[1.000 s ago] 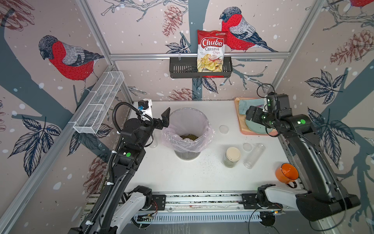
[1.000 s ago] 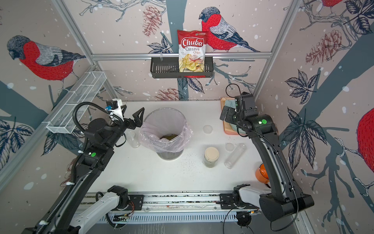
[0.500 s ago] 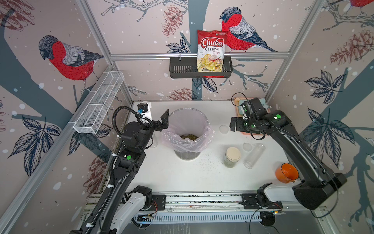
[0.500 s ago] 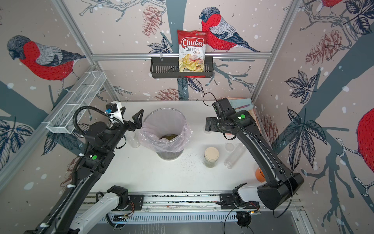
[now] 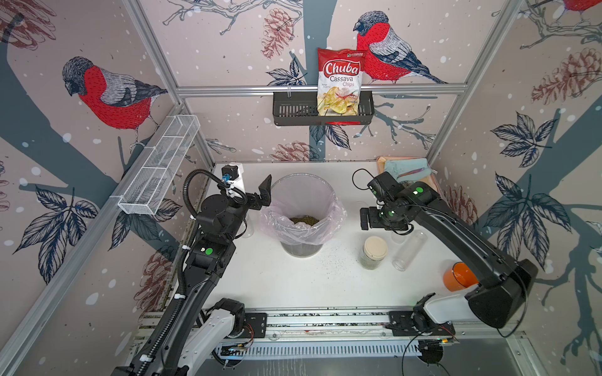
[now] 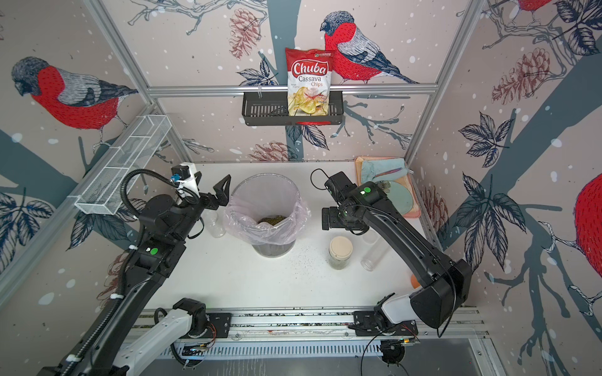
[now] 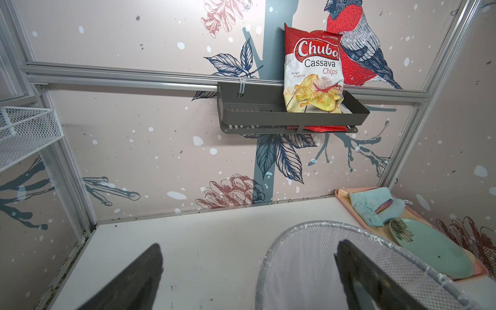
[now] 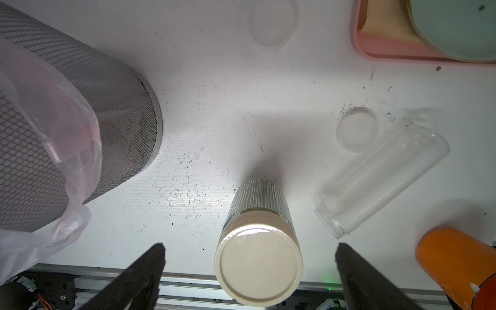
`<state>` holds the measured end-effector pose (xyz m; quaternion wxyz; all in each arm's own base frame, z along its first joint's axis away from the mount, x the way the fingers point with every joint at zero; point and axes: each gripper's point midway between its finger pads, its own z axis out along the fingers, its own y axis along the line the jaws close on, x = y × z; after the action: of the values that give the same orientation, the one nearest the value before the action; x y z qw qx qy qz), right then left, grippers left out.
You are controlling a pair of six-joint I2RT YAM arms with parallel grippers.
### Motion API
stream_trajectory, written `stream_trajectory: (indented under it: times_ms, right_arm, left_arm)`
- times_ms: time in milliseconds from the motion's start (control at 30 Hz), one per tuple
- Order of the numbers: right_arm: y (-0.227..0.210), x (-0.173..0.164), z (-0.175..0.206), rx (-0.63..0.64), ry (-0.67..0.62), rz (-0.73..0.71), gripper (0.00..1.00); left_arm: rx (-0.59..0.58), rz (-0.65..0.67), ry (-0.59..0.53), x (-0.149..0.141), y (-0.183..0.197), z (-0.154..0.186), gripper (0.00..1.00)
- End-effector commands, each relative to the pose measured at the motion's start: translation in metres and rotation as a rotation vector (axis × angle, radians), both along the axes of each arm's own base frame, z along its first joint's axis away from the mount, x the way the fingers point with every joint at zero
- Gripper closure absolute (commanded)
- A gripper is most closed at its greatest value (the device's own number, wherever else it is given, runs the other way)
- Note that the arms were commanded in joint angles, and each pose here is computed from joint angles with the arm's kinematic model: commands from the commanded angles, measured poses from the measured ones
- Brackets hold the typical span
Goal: Empty moldy mung beans from jars
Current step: Pick up the jar from the center of the board.
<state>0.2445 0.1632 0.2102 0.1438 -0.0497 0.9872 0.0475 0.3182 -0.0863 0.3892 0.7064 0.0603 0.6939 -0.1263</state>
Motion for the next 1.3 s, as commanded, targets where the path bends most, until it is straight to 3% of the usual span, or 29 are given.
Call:
stream_trajectory:
  times_ms: [0,533,1267]
  right_arm:
    - [-0.003,-0.004,-0.004,-0.019,0.02,-0.004,0.0]
    - [0.002,-0.037,-0.049,-0.045,0.128,0.019,0.0]
    - [-0.006,-0.046,-0.084,-0.106,0.182,0.029,0.01]
  left_arm:
    - [-0.017,0.012,-0.049,-0.001,0.002,0.013,0.02]
    - [-0.026,0.031,-0.051,-0.004,0.007,0.013,0.02]
    - [0.003,0.086,-0.057,-0.005,0.017,0.013,0.02]
